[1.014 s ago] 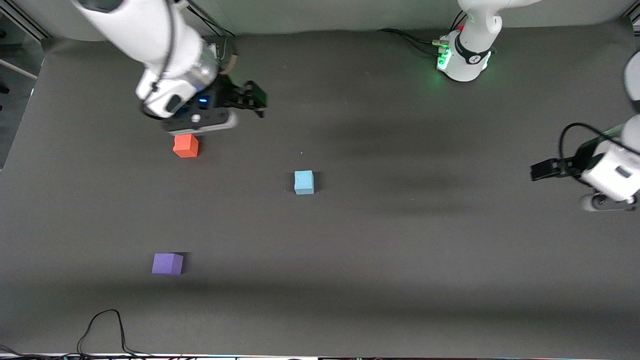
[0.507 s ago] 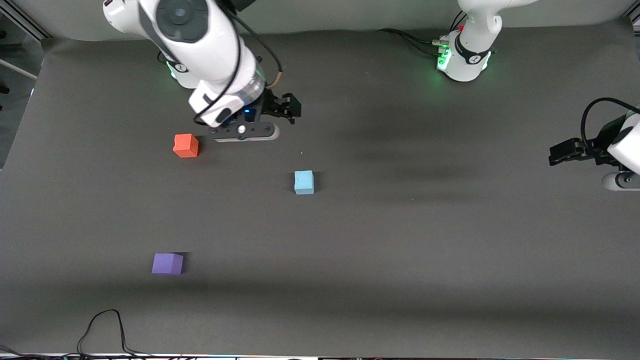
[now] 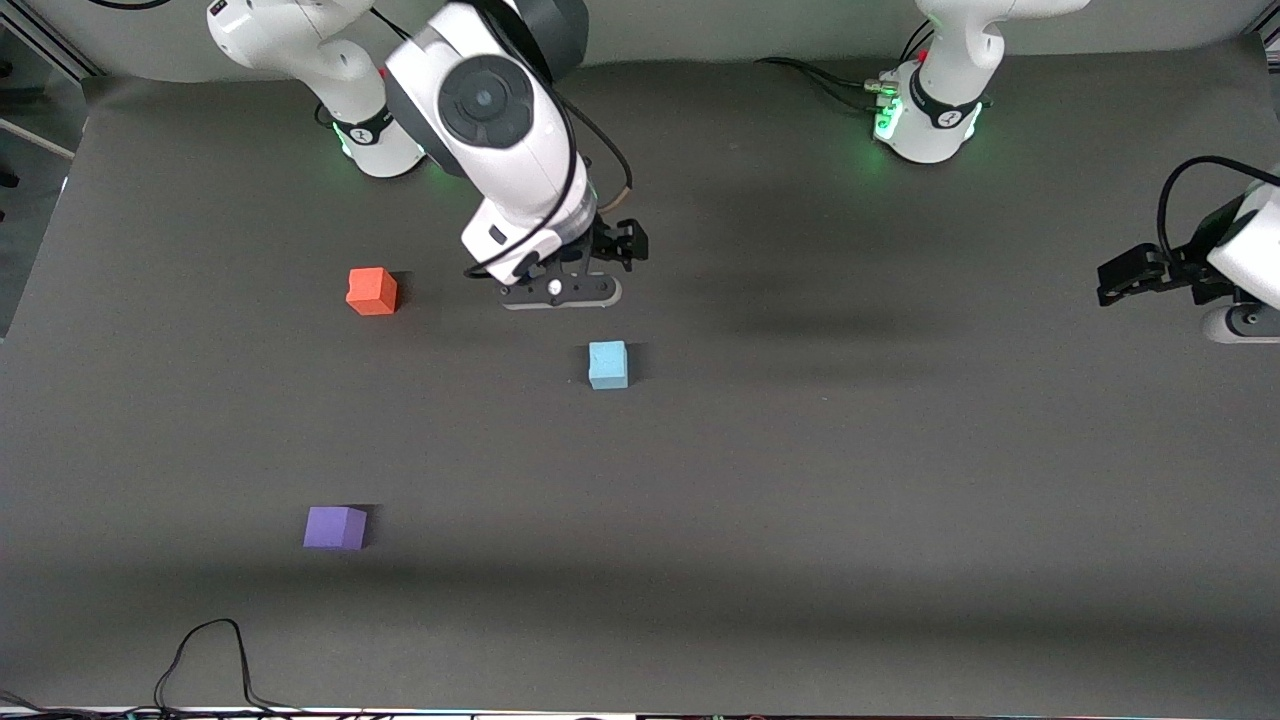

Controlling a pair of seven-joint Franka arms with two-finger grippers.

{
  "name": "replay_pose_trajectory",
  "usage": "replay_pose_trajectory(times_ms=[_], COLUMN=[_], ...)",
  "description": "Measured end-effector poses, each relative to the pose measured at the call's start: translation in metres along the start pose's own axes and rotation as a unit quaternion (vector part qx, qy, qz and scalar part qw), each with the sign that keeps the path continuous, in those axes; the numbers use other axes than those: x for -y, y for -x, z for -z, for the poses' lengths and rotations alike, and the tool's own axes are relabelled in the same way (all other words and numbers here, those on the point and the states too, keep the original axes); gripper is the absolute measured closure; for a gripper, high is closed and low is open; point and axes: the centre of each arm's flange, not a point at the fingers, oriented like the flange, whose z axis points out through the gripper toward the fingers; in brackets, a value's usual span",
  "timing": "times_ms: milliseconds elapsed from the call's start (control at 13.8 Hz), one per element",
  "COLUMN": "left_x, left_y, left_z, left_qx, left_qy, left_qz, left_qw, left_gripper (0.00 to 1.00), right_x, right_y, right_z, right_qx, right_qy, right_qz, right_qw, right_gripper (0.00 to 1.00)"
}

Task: Place blue block between orange and purple blocks
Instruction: 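Reach the right gripper over the blue cube at the middle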

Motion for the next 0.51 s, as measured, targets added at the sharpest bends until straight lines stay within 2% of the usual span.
replay_pose_trajectory(times_ms=[145, 507], left_x=[0.002, 0.005], left_y=[0.002, 0.002], left_z=[-0.002, 0.000], left_qx=[0.001, -0.005], left_qy=[0.000, 0.001], left_qz=[-0.001, -0.019], left_qw=[1.000, 1.000], left_gripper=[0.00, 0.00], right_x=[0.005, -0.010], right_y=[0.005, 0.019], right_z=[-0.051, -0.158], right_qx=[-0.009, -0.050], right_qy=[0.003, 0.025], right_qz=[0.007, 0.038], right_qw=[1.000, 0.998], right_gripper=[0.00, 0.00])
